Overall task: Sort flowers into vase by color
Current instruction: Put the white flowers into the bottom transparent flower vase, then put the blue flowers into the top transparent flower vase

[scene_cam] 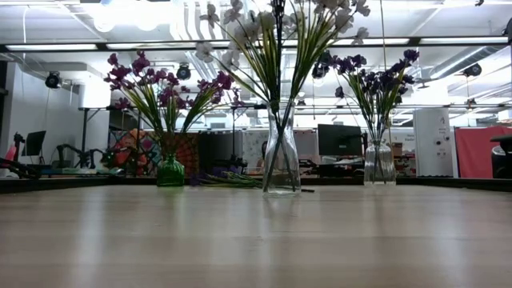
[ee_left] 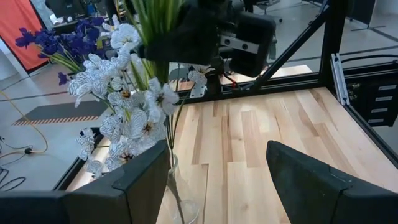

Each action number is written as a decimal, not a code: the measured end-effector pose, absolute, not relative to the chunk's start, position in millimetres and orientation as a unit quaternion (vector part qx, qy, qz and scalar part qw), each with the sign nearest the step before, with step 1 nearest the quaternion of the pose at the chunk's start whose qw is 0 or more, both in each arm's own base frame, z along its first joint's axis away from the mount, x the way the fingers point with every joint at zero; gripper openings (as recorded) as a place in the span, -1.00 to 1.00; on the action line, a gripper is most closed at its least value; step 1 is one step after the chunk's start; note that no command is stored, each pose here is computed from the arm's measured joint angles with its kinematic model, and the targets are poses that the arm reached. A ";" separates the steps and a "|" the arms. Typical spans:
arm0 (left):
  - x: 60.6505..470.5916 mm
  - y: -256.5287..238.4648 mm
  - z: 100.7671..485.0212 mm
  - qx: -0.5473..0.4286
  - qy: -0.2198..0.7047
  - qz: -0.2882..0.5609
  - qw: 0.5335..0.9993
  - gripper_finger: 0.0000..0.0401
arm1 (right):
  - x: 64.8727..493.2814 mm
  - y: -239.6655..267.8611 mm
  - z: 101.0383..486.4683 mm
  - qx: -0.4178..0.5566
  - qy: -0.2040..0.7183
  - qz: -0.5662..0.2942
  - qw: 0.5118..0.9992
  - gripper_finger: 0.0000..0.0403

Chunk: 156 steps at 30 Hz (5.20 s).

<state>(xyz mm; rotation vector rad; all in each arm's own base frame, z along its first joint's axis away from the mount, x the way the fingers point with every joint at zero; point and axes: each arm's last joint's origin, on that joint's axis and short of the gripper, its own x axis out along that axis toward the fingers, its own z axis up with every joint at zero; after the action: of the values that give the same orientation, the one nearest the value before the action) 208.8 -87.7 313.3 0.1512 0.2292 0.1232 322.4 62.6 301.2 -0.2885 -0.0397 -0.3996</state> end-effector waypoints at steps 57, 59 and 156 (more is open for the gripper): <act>215.3 -89.7 311.6 0.085 0.108 0.062 0.989 0.25 | 325.4 75.8 350.8 -0.038 0.131 -0.249 0.959 0.21; 217.2 -90.5 311.4 0.088 0.104 0.062 0.989 0.25 | 324.8 75.8 354.7 -0.034 0.133 -0.250 0.958 0.21; 196.8 -88.7 323.1 0.004 0.083 0.095 0.992 0.25 | 228.6 1.7 159.6 0.049 0.327 -0.237 0.913 0.10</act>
<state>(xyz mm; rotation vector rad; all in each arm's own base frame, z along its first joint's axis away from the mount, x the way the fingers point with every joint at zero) 196.8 -88.7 323.1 0.0080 0.1674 0.1897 228.6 1.7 159.6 0.1009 0.6745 -0.4885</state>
